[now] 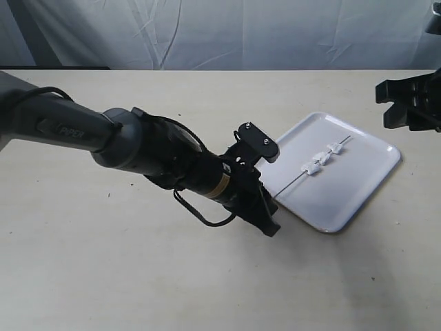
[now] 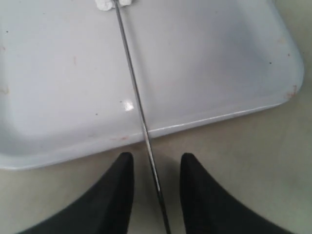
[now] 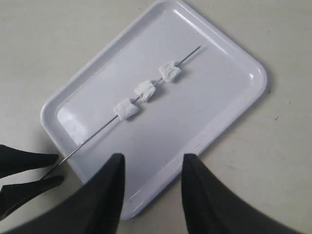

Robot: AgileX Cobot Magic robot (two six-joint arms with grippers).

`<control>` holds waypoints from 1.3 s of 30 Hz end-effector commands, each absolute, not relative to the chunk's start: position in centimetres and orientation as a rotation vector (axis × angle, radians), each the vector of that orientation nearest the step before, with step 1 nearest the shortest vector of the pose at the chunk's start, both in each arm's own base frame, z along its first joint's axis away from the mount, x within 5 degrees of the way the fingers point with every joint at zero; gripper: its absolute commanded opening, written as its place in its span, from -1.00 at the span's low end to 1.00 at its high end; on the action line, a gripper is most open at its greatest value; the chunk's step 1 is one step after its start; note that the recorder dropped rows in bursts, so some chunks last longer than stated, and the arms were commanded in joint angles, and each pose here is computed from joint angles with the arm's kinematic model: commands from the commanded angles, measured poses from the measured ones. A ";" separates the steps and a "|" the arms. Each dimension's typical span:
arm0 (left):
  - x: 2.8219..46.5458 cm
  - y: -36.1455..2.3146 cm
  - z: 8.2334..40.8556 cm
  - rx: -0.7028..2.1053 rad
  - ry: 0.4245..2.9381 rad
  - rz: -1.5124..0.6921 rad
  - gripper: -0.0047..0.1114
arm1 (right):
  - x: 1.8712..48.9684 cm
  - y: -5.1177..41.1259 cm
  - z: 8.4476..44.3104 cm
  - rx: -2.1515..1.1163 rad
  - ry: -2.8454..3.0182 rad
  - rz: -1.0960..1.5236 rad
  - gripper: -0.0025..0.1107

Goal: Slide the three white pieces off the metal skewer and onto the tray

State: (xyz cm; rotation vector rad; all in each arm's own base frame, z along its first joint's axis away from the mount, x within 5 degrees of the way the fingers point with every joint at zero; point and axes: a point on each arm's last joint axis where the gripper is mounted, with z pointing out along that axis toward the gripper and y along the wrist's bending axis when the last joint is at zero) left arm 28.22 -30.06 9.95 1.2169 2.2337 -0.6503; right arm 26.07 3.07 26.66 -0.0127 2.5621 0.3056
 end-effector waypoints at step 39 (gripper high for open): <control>29.1 -25.8 14.8 1.001 2.280 -0.837 -0.92 | 25.7 3.6 26.8 0.067 2.558 0.414 -0.28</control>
